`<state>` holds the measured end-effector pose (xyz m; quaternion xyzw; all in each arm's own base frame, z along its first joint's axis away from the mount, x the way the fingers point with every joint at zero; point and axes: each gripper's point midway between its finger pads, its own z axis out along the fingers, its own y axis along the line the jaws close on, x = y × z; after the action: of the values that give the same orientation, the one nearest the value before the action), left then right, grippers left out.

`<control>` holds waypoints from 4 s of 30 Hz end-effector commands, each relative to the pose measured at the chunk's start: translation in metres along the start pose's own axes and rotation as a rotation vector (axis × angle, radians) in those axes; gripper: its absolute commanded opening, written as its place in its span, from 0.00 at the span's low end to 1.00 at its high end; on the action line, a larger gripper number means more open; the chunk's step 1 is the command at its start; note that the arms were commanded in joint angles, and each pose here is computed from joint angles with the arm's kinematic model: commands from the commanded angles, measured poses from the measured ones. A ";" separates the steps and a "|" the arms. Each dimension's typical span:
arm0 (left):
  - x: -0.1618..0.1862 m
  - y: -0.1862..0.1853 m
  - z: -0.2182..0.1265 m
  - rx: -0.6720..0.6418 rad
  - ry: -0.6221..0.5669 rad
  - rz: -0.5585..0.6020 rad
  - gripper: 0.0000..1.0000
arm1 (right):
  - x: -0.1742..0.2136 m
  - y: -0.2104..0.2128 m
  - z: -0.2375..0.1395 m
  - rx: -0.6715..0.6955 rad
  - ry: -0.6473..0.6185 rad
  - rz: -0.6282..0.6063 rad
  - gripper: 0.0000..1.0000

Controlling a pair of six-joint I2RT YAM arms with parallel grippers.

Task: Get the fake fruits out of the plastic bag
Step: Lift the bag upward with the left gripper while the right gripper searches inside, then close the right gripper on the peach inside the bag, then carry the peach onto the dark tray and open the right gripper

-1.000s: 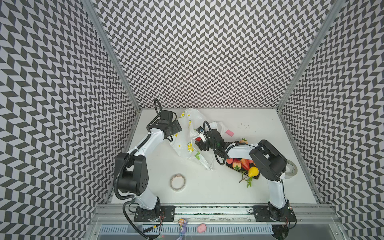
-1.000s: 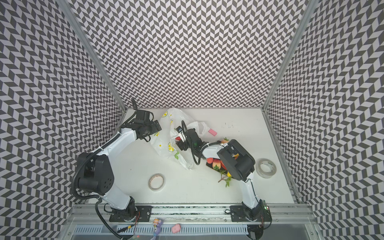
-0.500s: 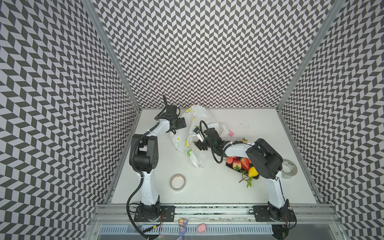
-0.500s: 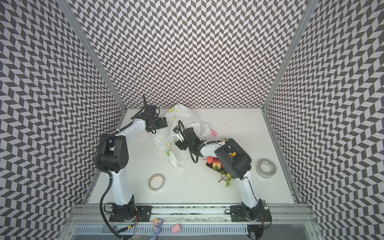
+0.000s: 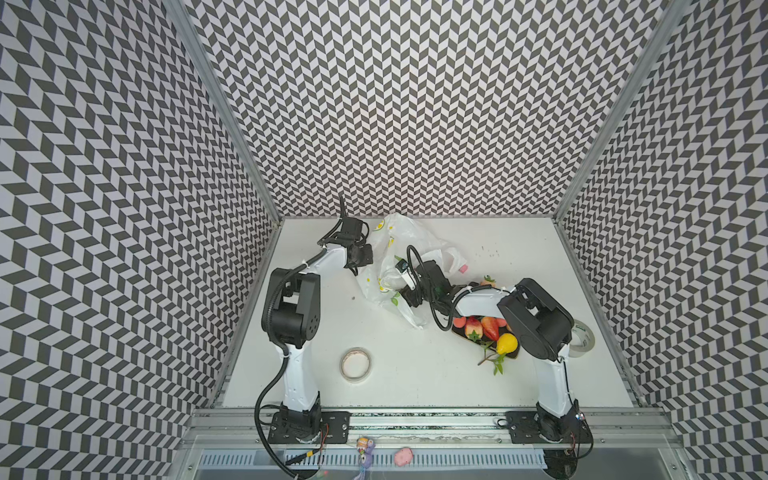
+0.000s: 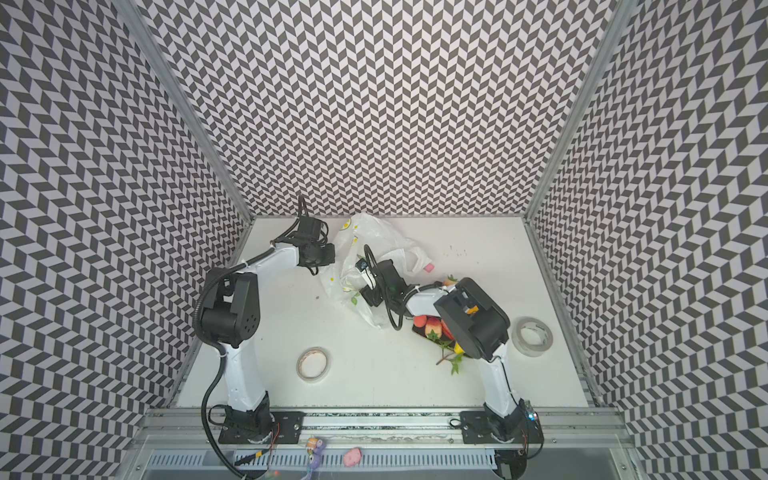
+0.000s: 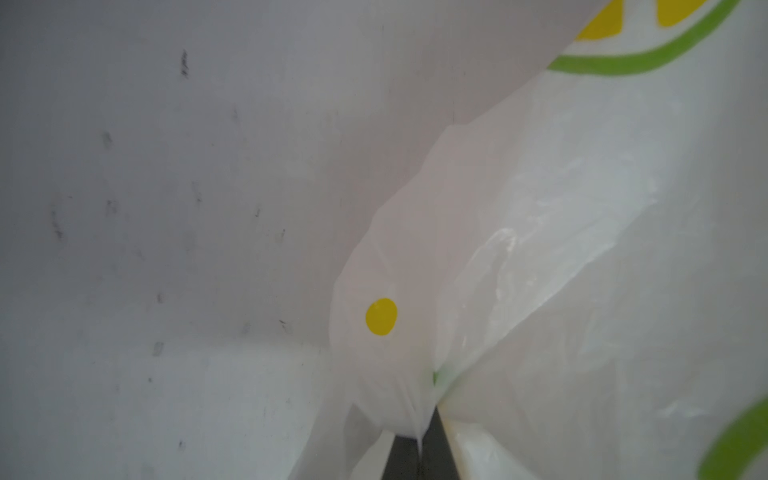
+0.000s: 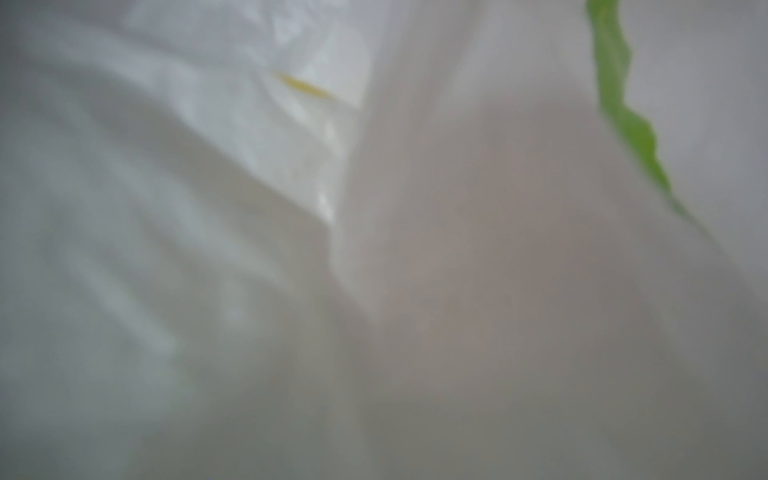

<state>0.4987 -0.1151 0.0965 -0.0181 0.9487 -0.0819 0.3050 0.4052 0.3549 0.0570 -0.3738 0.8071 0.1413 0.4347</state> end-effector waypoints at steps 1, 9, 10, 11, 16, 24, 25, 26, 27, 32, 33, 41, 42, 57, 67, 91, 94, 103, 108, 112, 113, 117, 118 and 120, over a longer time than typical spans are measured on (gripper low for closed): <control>-0.046 -0.019 -0.049 0.018 -0.211 0.087 0.00 | -0.024 -0.010 -0.027 0.016 -0.073 0.065 0.71; -0.062 -0.055 -0.117 0.090 -0.409 0.245 0.00 | -0.021 -0.011 -0.048 0.023 -0.070 0.122 0.71; -0.060 -0.057 -0.118 0.099 -0.405 0.251 0.00 | -0.019 -0.011 -0.048 0.025 -0.064 0.125 0.71; -0.056 -0.059 -0.118 0.110 -0.400 0.260 0.00 | -0.018 -0.011 -0.049 0.028 -0.061 0.128 0.71; -0.043 -0.064 -0.125 0.143 -0.400 0.284 0.00 | -0.015 -0.018 -0.053 0.042 -0.059 0.185 0.71; -0.037 -0.083 -0.163 0.221 -0.490 0.349 0.00 | -0.007 -0.031 -0.063 0.050 -0.065 0.324 0.70; -0.035 -0.082 -0.164 0.222 -0.495 0.347 0.00 | -0.007 -0.033 -0.064 0.056 -0.064 0.332 0.70; -0.033 -0.081 -0.164 0.219 -0.495 0.346 0.00 | -0.007 -0.034 -0.065 0.060 -0.064 0.341 0.70; -0.030 -0.080 -0.163 0.216 -0.486 0.347 0.00 | -0.007 -0.036 -0.066 0.065 -0.062 0.352 0.70; -0.019 -0.068 -0.147 0.178 -0.435 0.315 0.00 | -0.013 -0.043 -0.070 0.086 -0.069 0.408 0.74; -0.016 -0.064 -0.139 0.165 -0.408 0.301 0.00 | -0.015 -0.042 -0.068 0.082 -0.067 0.417 0.75; 0.005 -0.041 -0.090 0.126 -0.195 0.153 0.00 | -0.012 -0.042 -0.051 0.075 -0.003 0.563 0.78; 0.011 -0.039 -0.086 0.124 -0.175 0.142 0.00 | -0.013 -0.043 -0.049 0.081 0.000 0.588 0.79; 0.059 -0.027 -0.064 0.107 -0.034 0.109 0.00 | -0.012 -0.092 -0.010 0.287 0.072 0.598 0.81; 0.069 -0.030 -0.063 0.109 -0.017 0.136 0.00 | 0.007 -0.107 0.020 0.331 0.150 0.576 0.81; 0.040 -0.001 -0.069 0.003 -0.095 0.059 0.00 | 0.006 -0.083 0.004 0.251 0.191 0.488 0.39; 0.031 0.006 -0.070 -0.009 -0.128 0.025 0.00 | 0.003 -0.069 -0.010 0.214 0.194 0.477 0.39; 0.020 0.031 -0.063 -0.073 -0.151 -0.029 0.00 | 0.005 -0.030 -0.062 0.098 0.183 0.443 0.39; 0.011 0.045 -0.060 -0.098 -0.175 -0.041 0.00 | 0.004 -0.022 -0.098 0.075 0.171 0.417 0.39; 0.005 0.055 -0.057 -0.111 -0.186 -0.018 0.00 | 0.008 -0.029 -0.132 0.132 0.179 0.403 0.39; 0.003 0.058 -0.055 -0.114 -0.189 -0.006 0.00 | 0.011 -0.032 -0.141 0.154 0.183 0.407 0.39; 0.001 0.066 -0.049 -0.128 -0.180 0.040 0.00 | 0.028 -0.045 -0.169 0.252 0.208 0.462 0.39; 0.000 0.068 -0.048 -0.133 -0.179 0.049 0.00 | 0.032 -0.049 -0.176 0.278 0.214 0.490 0.39; 0.000 0.072 -0.046 -0.136 -0.177 0.060 0.00 | 0.042 -0.060 -0.189 0.326 0.224 0.556 0.39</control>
<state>0.4608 -0.0431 0.1094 -0.0350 0.9295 -0.0170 0.3667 0.3268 0.2210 0.1417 -0.1372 0.9195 0.1150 0.3500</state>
